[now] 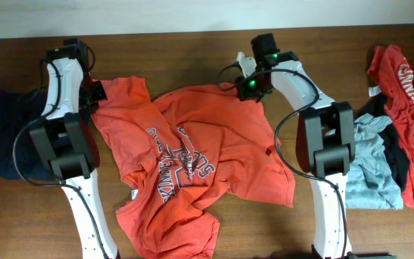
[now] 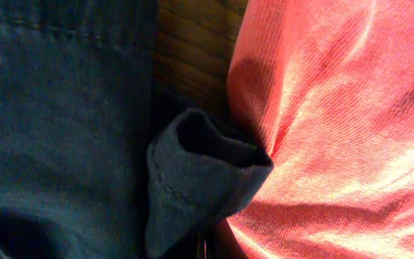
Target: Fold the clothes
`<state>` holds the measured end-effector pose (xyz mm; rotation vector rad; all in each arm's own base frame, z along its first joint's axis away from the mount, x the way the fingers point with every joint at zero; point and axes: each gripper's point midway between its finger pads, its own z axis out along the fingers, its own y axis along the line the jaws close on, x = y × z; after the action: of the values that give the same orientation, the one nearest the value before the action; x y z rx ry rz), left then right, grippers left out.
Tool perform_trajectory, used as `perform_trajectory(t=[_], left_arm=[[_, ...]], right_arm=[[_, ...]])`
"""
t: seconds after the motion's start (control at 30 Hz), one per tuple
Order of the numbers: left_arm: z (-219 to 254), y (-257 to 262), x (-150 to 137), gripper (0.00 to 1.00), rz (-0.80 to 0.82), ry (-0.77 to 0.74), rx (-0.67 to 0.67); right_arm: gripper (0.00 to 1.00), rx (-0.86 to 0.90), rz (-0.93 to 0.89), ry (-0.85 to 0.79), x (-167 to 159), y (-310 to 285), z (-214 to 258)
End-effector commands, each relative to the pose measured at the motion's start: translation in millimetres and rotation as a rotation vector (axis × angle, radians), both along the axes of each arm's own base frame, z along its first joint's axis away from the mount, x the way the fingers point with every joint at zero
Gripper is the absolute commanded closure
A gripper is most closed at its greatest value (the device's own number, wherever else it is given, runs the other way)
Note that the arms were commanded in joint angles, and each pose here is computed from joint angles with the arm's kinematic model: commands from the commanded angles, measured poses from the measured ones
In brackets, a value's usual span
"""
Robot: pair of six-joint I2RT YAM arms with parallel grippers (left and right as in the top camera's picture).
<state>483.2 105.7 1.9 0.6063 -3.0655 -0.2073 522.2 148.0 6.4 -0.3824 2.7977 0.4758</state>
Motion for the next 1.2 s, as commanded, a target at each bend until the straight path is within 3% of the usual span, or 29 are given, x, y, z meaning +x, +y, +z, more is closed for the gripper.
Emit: perform_trajectory(t=[0.0, 0.1, 0.33, 0.43, 0.53, 0.67, 0.8, 0.83, 0.87, 0.9, 0.93, 1.0, 1.03, 1.07, 1.17], left_arm=[[-24, 4, -7, 0.99, 0.012, 0.051, 0.01], [-24, 4, -6, 0.99, 0.012, 0.047, 0.01], [-26, 1, 11, 0.99, -0.01, -0.021, -0.011], [-19, -14, 39, 1.0, -0.118, -0.133, -0.103], [-1, -13, 60, 0.99, -0.132, -0.22, -0.097], [39, -20, 106, 0.99, -0.235, -0.421, -0.122], [70, -23, 125, 0.99, -0.254, -0.526, -0.129], [73, -27, 125, 1.0, -0.26, -0.53, -0.151], [75, -32, 123, 1.0, -0.264, -0.526, -0.177], [77, -36, 119, 0.97, -0.27, -0.518, -0.199], [78, -42, 115, 0.85, -0.291, -0.504, -0.229], [77, -50, 102, 0.43, -0.309, -0.456, -0.26], [74, -51, 92, 0.13, -0.303, -0.413, -0.264], [72, -51, 87, 0.07, -0.299, -0.389, -0.263], [66, -47, 72, 0.04, -0.283, -0.316, -0.244]], right_arm=[[0.96, -0.049, -0.174, -0.042, 29, -58, 10], [0.96, -0.078, -0.309, -0.074, 46, -108, 24], [0.96, -0.019, -0.415, -0.171, 70, -177, 70], [0.96, 0.067, -0.406, -0.264, 87, -183, 110], [0.96, 0.068, -0.416, -0.324, 95, -191, 138], [0.96, 0.015, -0.444, -0.296, 89, -199, 134], [0.96, -0.064, -0.482, -0.258, 80, -212, 126], [0.89, -0.067, -0.484, -0.25, 78, -213, 124], [0.72, -0.069, -0.488, -0.237, 75, -215, 123], [0.52, -0.07, -0.49, -0.225, 73, -216, 121], [0.45, -0.071, -0.493, -0.214, 70, -217, 120], [0.39, -0.074, -0.496, -0.19, 65, -218, 117], [0.34, -0.075, -0.496, -0.172, 61, -219, 115], [0.33, -0.076, -0.497, -0.165, 60, -219, 114], [0.32, -0.079, -0.496, -0.11, 48, -217, 108]])
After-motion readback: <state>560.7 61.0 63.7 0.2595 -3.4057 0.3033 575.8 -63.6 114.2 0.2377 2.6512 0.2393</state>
